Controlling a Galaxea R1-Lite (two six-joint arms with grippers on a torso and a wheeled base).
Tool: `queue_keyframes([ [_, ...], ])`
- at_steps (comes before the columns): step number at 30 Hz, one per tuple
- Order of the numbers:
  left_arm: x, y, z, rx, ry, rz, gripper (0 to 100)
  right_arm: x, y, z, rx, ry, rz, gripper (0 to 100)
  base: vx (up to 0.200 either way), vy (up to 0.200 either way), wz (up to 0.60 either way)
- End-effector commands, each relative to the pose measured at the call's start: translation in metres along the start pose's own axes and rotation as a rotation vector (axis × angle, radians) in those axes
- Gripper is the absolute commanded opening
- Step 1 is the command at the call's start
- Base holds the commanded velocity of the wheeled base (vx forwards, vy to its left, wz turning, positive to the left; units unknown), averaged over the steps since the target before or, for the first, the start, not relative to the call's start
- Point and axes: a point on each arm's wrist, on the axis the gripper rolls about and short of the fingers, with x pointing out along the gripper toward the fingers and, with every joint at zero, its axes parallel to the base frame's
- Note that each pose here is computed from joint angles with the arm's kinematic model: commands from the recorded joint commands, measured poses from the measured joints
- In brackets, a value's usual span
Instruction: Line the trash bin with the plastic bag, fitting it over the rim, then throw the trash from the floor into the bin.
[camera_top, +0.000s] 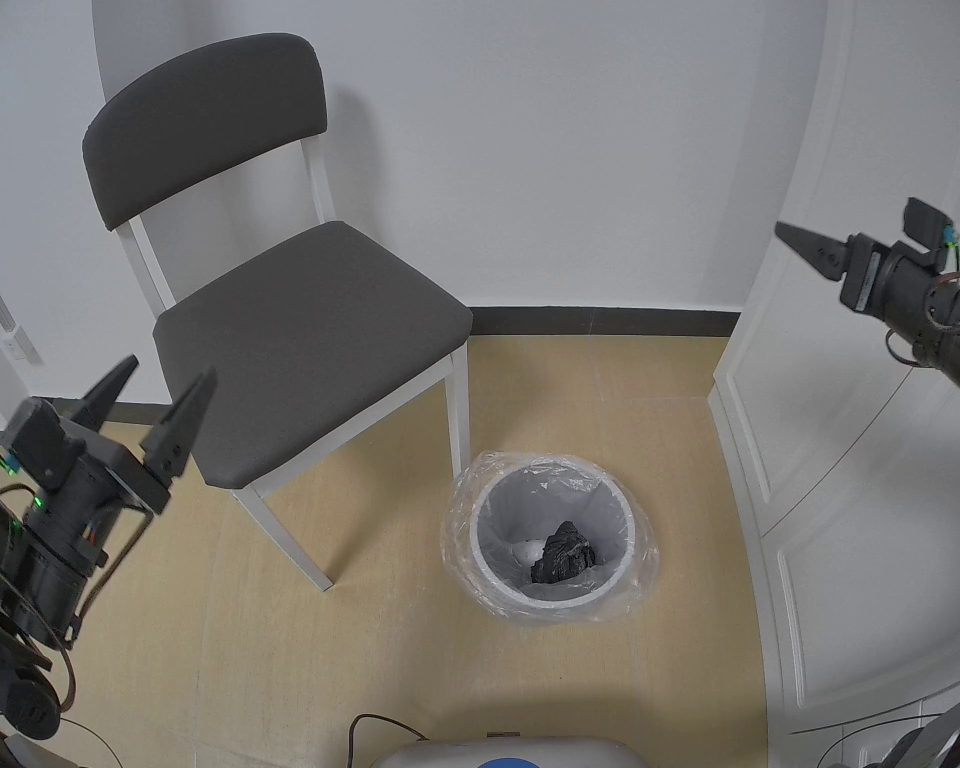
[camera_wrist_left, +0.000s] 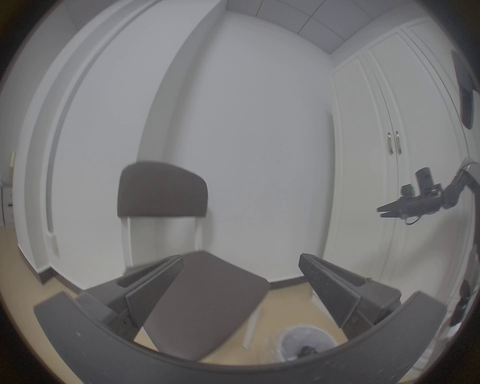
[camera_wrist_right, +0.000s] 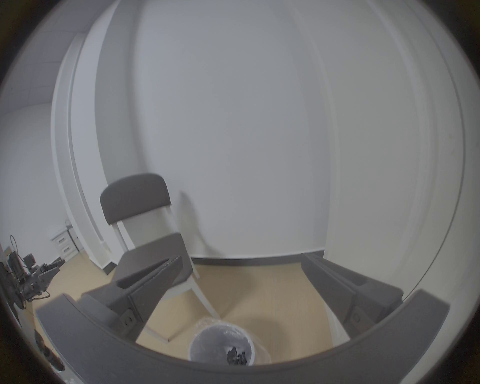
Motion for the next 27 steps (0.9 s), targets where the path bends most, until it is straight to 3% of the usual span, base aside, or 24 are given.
queue_keyframes([
  [1, 0.004, 0.009, 0.029, 0.060, -0.138, 0.056, 100, -0.042, -0.005, 0.029, 0.018, -0.138, -0.002, 100, 0.000, 0.000, 0.00],
  [6, 0.006, 0.017, 0.047, 0.172, -0.217, 0.113, 100, -0.078, -0.012, 0.047, 0.022, -0.239, -0.027, 100, 0.000, 0.000, 0.00],
  [11, 0.003, 0.015, 0.061, 0.179, -0.257, 0.110, 100, -0.104, -0.019, 0.058, 0.017, -0.316, -0.069, 100, 0.000, 0.000, 0.00],
  [12, -0.001, 0.014, 0.074, 0.181, -0.270, 0.114, 100, -0.124, -0.022, 0.064, 0.014, -0.368, -0.096, 100, 0.000, 0.000, 0.00],
  [21, -0.024, 0.013, 0.129, 0.190, -0.221, 0.165, 100, -0.184, -0.025, 0.060, 0.001, -0.484, -0.138, 100, 0.000, 0.000, 0.00],
  [27, -0.052, 0.008, 0.141, 0.194, -0.193, 0.185, 100, -0.209, -0.024, 0.052, -0.001, -0.521, -0.139, 100, 0.000, 0.000, 0.00],
])
